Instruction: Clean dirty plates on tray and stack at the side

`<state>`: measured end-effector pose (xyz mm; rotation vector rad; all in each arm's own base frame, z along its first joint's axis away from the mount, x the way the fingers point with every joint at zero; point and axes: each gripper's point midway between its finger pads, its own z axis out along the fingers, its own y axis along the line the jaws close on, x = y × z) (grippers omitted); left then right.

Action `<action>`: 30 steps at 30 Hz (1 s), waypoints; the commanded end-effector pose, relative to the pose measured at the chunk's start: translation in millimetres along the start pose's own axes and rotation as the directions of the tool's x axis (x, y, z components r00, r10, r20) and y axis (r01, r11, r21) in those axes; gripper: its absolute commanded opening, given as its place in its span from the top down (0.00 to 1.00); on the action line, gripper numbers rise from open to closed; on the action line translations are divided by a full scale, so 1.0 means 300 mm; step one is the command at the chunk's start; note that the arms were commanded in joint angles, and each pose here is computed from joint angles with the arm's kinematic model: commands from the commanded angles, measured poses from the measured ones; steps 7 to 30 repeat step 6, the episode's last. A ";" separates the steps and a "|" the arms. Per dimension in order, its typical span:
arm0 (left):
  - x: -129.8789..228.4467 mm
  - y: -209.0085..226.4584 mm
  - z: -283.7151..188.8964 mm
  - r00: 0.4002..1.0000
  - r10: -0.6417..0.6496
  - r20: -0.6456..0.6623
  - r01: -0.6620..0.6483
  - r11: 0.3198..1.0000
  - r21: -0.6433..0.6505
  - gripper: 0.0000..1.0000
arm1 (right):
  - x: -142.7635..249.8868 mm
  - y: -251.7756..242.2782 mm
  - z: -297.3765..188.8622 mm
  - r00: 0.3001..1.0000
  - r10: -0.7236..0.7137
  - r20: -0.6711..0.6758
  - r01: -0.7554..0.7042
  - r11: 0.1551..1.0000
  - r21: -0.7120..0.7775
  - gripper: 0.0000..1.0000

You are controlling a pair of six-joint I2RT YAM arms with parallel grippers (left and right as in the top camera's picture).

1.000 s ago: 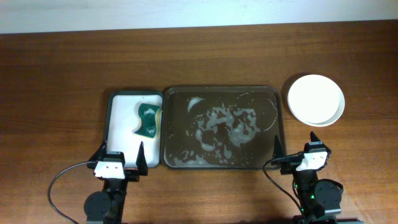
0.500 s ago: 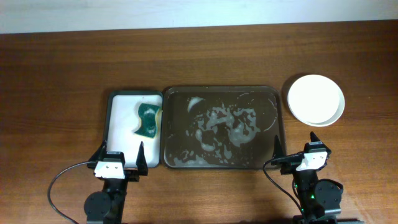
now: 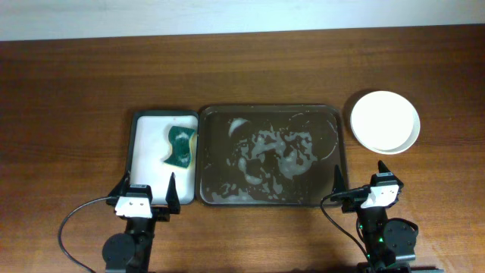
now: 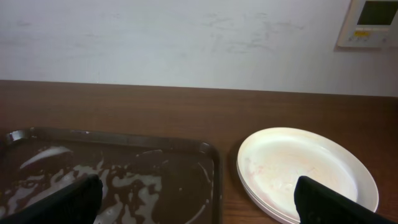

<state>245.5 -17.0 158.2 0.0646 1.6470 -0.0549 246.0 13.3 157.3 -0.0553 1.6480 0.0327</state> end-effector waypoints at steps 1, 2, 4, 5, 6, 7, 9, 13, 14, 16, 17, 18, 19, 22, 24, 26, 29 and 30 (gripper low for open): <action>0.004 -0.001 0.000 1.000 0.018 0.000 -0.018 1.000 0.005 0.01 | 0.006 -0.004 -0.001 1.000 -0.007 -0.002 0.007 1.000 0.008 0.01; 0.004 -0.001 0.000 1.000 0.018 0.000 -0.018 1.000 0.005 0.01 | 0.006 -0.004 -0.001 1.000 -0.007 -0.002 0.007 1.000 0.008 0.01; 0.004 -0.001 0.000 1.000 0.018 0.000 -0.018 1.000 0.004 0.01 | 0.006 -0.004 -0.001 1.000 -0.007 -0.002 0.007 1.000 0.008 0.01; 0.004 -0.001 0.000 1.000 0.018 0.000 -0.018 1.000 0.004 0.01 | 0.006 -0.004 -0.001 1.000 -0.007 -0.002 0.007 1.000 0.008 0.01; 0.004 -0.001 0.000 1.000 0.018 0.000 -0.018 1.000 0.004 0.00 | 0.006 -0.004 -0.001 1.000 -0.007 -0.002 0.007 1.000 0.008 0.01; 0.004 -0.001 0.000 1.000 0.018 0.000 -0.018 1.000 0.004 0.00 | 0.006 -0.004 -0.001 1.000 -0.007 -0.002 0.007 1.000 0.008 0.01; 0.004 -0.001 0.000 1.000 0.018 0.000 -0.018 1.000 0.004 0.00 | 0.006 -0.004 -0.001 1.000 -0.007 -0.002 0.007 1.000 0.008 0.01; 0.004 -0.001 0.000 1.000 0.018 0.000 -0.018 1.000 0.004 0.00 | 0.006 -0.004 -0.001 1.000 -0.007 -0.002 0.007 1.000 0.008 0.01; 0.004 -0.001 0.000 1.000 0.018 0.000 -0.018 1.000 0.004 0.00 | 0.006 -0.004 -0.001 1.000 -0.007 -0.002 0.007 1.000 0.008 0.01; 0.004 -0.001 0.000 1.000 0.018 0.000 -0.018 1.000 0.004 0.00 | 0.006 -0.004 -0.001 1.000 -0.007 -0.002 0.007 1.000 0.008 0.01; 0.004 -0.001 0.000 1.000 0.018 0.000 -0.018 1.000 0.004 0.00 | 0.006 -0.004 -0.001 1.000 -0.007 -0.002 0.007 1.000 0.008 0.01; 0.004 -0.001 0.000 1.000 0.018 0.000 -0.018 1.000 0.004 0.00 | 0.006 -0.004 -0.001 1.000 -0.007 -0.002 0.007 1.000 0.008 0.01; 0.004 -0.001 0.000 1.000 0.018 0.000 -0.018 1.000 0.004 0.00 | 0.006 -0.004 -0.001 1.000 -0.007 -0.002 0.007 1.000 0.008 0.01; 0.004 -0.001 0.000 1.000 0.018 0.000 -0.018 1.000 0.004 0.00 | 0.006 -0.004 -0.001 1.000 -0.007 -0.002 0.007 1.000 0.008 0.01; 0.004 -0.001 0.000 1.000 0.018 0.000 -0.018 1.000 0.004 0.00 | 0.006 -0.004 -0.001 1.000 -0.007 -0.002 0.007 1.000 0.008 0.01; 0.004 -0.001 0.000 1.000 0.018 0.000 -0.018 1.000 0.004 0.00 | 0.006 -0.004 -0.001 1.000 -0.007 -0.002 0.007 1.000 0.008 0.01; 0.004 -0.001 0.000 1.000 0.018 0.000 -0.018 1.000 0.004 0.00 | 0.006 -0.004 -0.001 1.000 -0.007 -0.002 0.007 1.000 0.008 0.01; 0.004 -0.001 0.000 1.000 0.018 0.000 -0.018 1.000 0.004 0.00 | 0.006 -0.004 -0.001 1.000 -0.007 -0.002 0.007 1.000 0.008 0.01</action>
